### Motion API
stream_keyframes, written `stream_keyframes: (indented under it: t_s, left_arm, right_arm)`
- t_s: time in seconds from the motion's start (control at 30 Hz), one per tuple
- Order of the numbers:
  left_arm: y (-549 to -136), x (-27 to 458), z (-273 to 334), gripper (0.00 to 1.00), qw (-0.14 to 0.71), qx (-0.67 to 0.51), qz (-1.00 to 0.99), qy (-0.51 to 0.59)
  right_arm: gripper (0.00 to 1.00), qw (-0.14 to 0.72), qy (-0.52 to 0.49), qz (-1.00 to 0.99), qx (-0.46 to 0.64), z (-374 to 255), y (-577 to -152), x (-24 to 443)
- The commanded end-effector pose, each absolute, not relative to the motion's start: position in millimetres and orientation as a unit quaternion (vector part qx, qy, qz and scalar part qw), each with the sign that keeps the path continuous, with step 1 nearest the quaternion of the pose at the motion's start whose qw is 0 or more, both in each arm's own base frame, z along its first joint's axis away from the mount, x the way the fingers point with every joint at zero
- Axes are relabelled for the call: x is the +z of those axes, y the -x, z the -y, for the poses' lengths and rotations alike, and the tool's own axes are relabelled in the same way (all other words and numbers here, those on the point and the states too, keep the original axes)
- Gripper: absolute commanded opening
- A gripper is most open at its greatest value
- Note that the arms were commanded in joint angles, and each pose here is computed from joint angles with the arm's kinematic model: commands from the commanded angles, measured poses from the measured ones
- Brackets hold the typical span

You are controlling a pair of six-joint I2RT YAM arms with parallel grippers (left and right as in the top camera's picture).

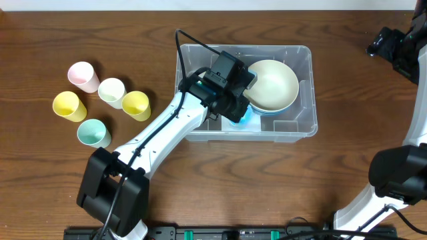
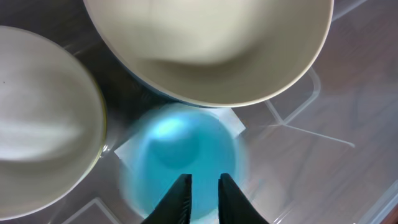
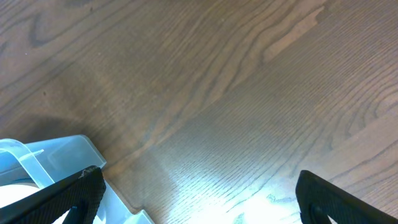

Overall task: Pack container
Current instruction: 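Lower the blue cup into the bin and open the left gripper, then withdraw the left gripper toward the yellow cup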

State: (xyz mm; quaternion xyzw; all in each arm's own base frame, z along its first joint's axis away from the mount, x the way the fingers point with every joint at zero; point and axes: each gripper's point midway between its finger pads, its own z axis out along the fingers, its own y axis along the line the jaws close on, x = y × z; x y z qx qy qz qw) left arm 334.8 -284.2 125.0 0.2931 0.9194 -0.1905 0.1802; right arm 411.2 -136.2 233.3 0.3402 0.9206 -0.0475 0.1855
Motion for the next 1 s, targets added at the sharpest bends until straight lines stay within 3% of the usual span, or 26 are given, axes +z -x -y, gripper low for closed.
stream_keyframes:
  t_s: [0.0, 0.47, 0.5, 0.6, 0.73, 0.83, 0.97]
  left_arm:
    - [-334.3, 119.1, 282.6, 0.17, 0.177, -0.183, -0.92, -0.297]
    - [-342.1, 126.6, 267.6, 0.17, 0.191, -0.16, -0.927, -0.281]
    - [-344.0, 132.1, 262.6, 0.24, 0.195, -0.158, -0.929, -0.272]
    - [-352.8, 156.9, 236.4, 0.29, 0.214, -0.148, -0.939, -0.226]
    - [-364.2, 200.1, 187.4, 0.44, 0.262, -0.142, -0.939, -0.171]
    - [-372.1, 233.6, 140.0, 0.5, 0.306, -0.134, -0.937, -0.103]
    - [-374.7, 261.0, 77.8, 0.5, 0.344, -0.115, -0.932, -0.019]
  right_arm:
    - [0.99, 0.183, -0.349, -0.918, -0.048, 138.4, -411.0, 231.1]
    - [0.99, 0.183, -0.349, -0.918, -0.048, 138.4, -411.0, 231.1]
    - [0.99, 0.183, -0.349, -0.918, -0.048, 138.4, -411.0, 231.1]
    - [0.99, 0.183, -0.349, -0.918, -0.048, 138.4, -411.0, 231.1]
    - [0.99, 0.183, -0.349, -0.918, -0.048, 138.4, -411.0, 231.1]
    - [0.99, 0.183, -0.349, -0.918, -0.048, 138.4, -411.0, 231.1]
    - [0.99, 0.183, -0.349, -0.918, -0.048, 138.4, -411.0, 231.1]
